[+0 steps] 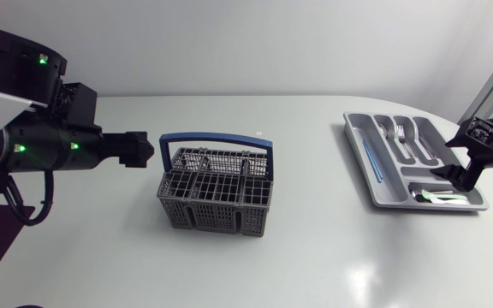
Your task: Unload the cutlery basket into the drawer organizer.
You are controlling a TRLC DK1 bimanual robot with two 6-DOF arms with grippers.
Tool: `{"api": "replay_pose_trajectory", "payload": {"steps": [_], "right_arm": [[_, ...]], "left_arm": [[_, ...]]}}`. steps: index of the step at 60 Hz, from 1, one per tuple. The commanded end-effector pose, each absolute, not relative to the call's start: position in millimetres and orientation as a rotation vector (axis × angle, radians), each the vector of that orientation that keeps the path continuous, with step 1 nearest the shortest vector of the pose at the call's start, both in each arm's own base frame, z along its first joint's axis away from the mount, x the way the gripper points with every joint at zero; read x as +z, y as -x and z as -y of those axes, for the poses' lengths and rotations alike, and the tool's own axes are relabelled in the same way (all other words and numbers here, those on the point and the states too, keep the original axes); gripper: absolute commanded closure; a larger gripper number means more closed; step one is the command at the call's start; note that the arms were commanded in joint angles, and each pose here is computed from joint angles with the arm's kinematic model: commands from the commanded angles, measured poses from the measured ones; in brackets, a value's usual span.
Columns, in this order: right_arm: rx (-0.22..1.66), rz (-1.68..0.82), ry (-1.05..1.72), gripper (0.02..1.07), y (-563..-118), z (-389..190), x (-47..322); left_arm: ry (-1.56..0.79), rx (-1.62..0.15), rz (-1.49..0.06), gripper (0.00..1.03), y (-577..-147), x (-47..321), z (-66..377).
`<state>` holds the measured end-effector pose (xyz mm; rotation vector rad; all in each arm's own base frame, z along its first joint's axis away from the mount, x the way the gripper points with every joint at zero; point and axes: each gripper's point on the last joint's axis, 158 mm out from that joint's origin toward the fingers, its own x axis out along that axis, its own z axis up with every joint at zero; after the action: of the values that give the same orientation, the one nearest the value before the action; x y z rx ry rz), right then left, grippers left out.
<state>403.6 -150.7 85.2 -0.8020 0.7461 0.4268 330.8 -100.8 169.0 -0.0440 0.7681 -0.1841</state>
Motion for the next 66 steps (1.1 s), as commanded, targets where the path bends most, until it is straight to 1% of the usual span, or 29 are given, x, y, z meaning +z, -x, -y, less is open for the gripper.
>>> {"api": "replay_pose_trajectory", "payload": {"steps": [1,10,17,18,22,28,30,35,40,48,59,66], "right_arm": [[0.360,-0.739,0.666,0.06,-401.0,140.0,91.0],[0.292,-0.683,0.593,0.06,-397.2,123.3,109.4],[0.183,-0.588,0.551,0.06,-399.2,114.9,133.0],[0.151,-0.542,0.546,0.06,-400.0,111.0,143.6],[0.081,-0.486,0.555,0.06,-396.9,103.7,156.5],[-0.120,-0.319,0.631,0.06,-389.9,99.2,193.4],[-0.149,-0.283,0.653,0.06,-387.9,93.6,199.9],[-0.128,-0.252,0.685,0.06,-381.0,71.9,200.7],[-0.114,-0.217,0.658,0.06,-373.2,54.4,204.7],[-0.135,-0.156,0.565,0.06,-360.4,43.2,219.1],[-0.131,-0.084,0.520,0.06,-340.0,25.9,226.8],[-0.136,-0.041,0.428,0.06,-326.9,24.0,230.2]], "left_arm": [[0.013,-0.173,-0.765,0.05,-326.2,163.4,90.9],[0.001,-0.156,-0.748,0.05,-321.7,160.3,78.8],[-0.012,-0.154,-0.738,0.05,-316.9,157.0,73.9],[-0.016,-0.153,-0.733,0.05,-315.2,156.2,72.4],[-0.026,-0.152,-0.729,0.05,-311.4,153.8,69.5],[-0.035,-0.142,-0.725,0.05,-306.7,146.7,62.7],[-0.041,-0.142,-0.723,0.05,-305.2,144.9,61.3],[-0.052,-0.142,-0.710,0.05,-302.1,142.1,58.2],[-0.060,-0.129,-0.703,0.05,-300.3,139.3,51.5],[-0.068,-0.121,-0.697,0.05,-297.5,135.9,46.7],[-0.073,-0.117,-0.687,0.05,-292.6,127.7,43.4],[-0.076,-0.115,-0.684,0.05,-289.2,119.4,41.9]]}}
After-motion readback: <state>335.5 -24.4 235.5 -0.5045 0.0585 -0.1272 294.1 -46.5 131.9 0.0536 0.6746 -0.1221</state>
